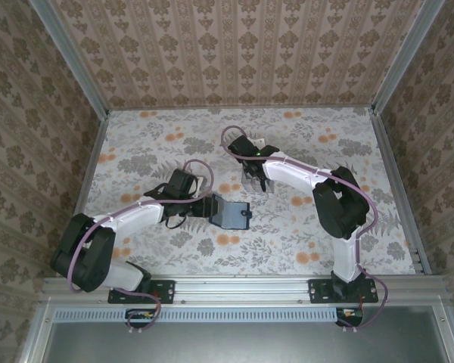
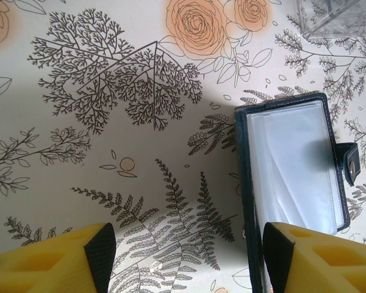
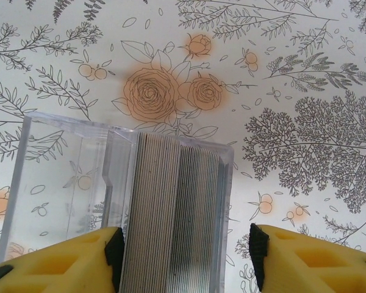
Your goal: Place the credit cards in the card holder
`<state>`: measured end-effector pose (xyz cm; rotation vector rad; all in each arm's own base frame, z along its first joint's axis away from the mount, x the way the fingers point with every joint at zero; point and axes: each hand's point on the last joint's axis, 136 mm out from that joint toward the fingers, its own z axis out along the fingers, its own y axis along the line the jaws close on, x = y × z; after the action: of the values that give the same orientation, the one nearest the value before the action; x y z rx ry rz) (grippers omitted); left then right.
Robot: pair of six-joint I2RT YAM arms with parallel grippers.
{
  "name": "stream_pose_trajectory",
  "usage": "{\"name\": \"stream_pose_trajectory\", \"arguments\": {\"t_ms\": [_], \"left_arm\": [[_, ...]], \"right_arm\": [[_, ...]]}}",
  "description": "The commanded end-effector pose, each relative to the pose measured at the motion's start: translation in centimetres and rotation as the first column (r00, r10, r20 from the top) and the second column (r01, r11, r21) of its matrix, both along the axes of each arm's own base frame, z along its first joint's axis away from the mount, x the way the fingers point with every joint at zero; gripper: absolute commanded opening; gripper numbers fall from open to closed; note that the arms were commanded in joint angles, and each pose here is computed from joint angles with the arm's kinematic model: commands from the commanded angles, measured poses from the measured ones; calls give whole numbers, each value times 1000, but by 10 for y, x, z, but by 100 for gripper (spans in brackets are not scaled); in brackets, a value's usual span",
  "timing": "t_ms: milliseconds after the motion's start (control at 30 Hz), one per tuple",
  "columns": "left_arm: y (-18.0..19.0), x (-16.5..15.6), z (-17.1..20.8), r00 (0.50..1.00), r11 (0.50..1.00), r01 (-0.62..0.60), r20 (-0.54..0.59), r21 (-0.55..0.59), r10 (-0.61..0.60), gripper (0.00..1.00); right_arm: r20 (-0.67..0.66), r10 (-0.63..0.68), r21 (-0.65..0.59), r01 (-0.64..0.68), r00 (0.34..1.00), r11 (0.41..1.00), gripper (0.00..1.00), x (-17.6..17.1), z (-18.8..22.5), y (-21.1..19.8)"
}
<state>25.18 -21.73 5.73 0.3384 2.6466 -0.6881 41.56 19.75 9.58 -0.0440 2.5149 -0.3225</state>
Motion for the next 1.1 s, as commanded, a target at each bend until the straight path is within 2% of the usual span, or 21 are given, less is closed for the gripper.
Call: {"name": "stream_pose_trajectory", "arguments": {"t_ms": [0, 233, 700, 933, 1067], "left_arm": [[-4, 4, 4, 1000, 1000, 16, 10, 8, -16, 68], [-4, 3, 2, 1000, 1000, 23, 2, 15, -23, 68], [-3, 2, -3, 1000, 1000, 15, -9, 13, -15, 68], [-4, -1, -4, 1000, 1000, 20, -17, 13, -20, 68], [-6, -2, -4, 999, 999, 37, -14, 20, -37, 68]], "right_arm": [[15, 8, -3, -8, 1000, 1000, 58, -3, 17, -7], [25, 14, 2, -14, 1000, 1000, 52, -5, 19, -9], [18, 50, 6, -50, 999, 999, 33, -7, 20, -6], [3, 91, 65, -91, 996, 994, 8, -9, 24, 5], [18, 102, 96, -103, 995, 990, 1, -12, 33, 7]]}}
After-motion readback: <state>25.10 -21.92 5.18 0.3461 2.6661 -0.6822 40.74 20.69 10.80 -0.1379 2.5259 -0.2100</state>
